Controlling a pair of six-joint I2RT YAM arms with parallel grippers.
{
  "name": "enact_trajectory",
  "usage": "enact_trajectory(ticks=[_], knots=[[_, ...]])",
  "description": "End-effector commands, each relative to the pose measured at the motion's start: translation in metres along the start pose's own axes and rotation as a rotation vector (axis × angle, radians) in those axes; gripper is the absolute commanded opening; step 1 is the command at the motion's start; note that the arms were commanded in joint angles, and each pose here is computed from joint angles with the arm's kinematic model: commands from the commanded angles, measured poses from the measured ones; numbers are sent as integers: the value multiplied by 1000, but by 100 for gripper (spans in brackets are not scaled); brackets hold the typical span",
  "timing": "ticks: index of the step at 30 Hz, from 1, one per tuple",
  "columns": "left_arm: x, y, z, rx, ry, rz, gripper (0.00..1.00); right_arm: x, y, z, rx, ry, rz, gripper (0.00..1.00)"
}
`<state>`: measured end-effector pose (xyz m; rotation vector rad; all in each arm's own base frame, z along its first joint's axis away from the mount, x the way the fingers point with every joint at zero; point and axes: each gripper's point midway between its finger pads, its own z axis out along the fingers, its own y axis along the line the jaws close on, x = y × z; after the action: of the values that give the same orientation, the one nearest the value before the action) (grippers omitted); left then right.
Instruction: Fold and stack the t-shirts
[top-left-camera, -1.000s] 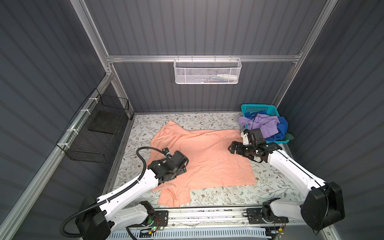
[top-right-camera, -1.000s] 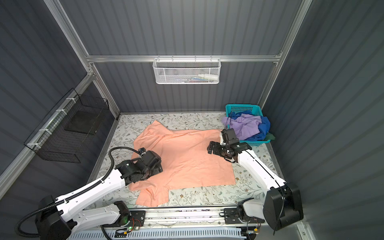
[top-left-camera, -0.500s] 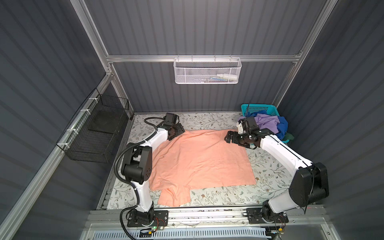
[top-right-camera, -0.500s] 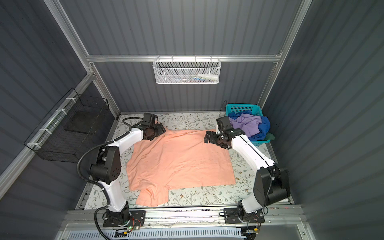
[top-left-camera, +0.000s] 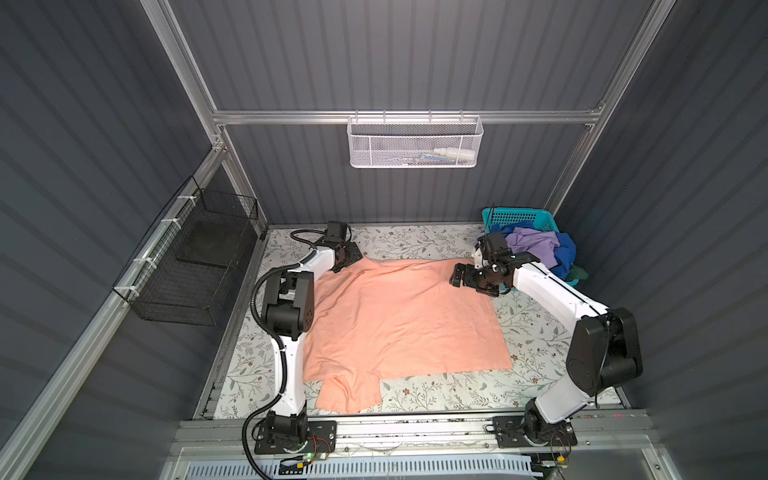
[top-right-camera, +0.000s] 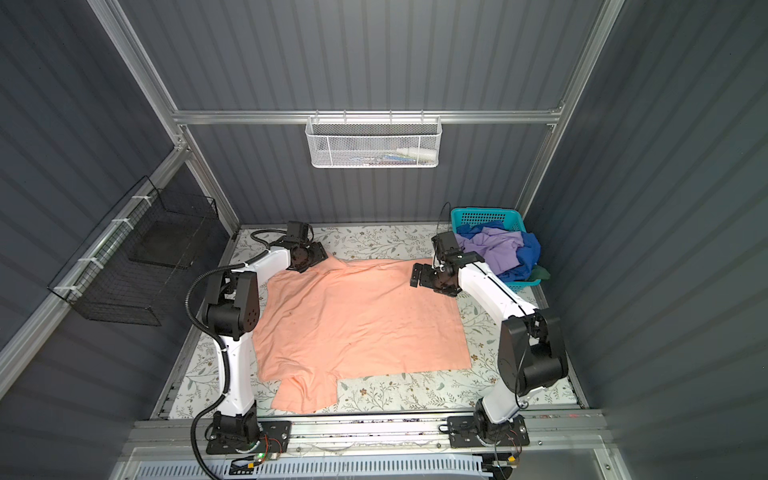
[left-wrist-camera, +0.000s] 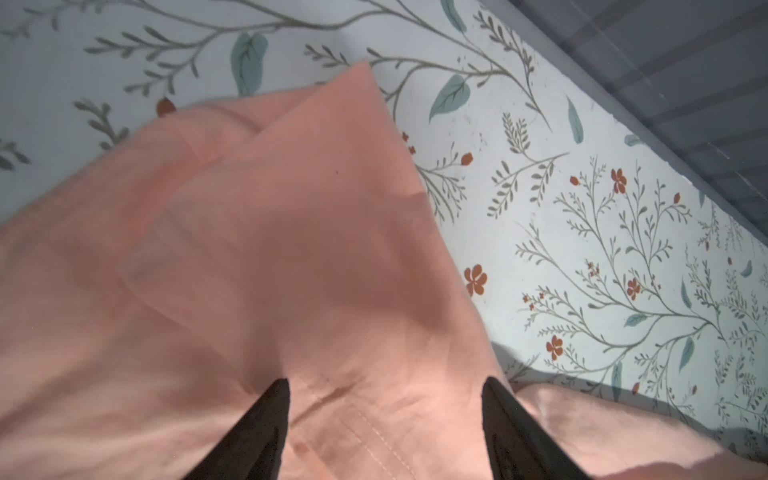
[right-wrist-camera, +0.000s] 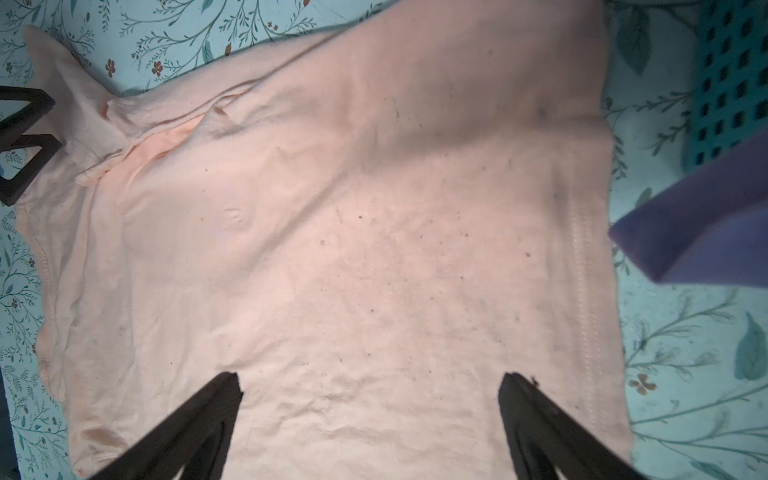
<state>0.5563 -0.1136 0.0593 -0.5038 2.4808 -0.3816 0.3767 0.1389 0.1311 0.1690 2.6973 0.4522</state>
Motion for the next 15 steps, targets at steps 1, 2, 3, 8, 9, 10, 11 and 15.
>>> enact_trajectory(ticks=[1,2,3,8,9,10,11,15], knots=[[-26,28,-9,-47,-62,-3,73,10,-2,-7,-6,9,16,99],[-28,32,-8,-56,-64,2,73,12,-2,-10,-6,9,20,99],[-31,35,-7,-68,-64,8,73,15,-3,-11,-6,11,22,99],[-38,41,0,-89,-77,44,71,30,-10,-14,-10,2,51,99],[-39,42,0,-93,-80,48,71,33,-11,-14,-11,2,59,99],[-38,43,2,-94,-80,50,72,36,-12,-14,-14,1,67,99],[-37,41,4,-84,-79,52,71,39,-13,-14,-16,2,74,99],[-32,36,18,-43,-47,50,68,46,-16,-16,-20,-1,85,99]])
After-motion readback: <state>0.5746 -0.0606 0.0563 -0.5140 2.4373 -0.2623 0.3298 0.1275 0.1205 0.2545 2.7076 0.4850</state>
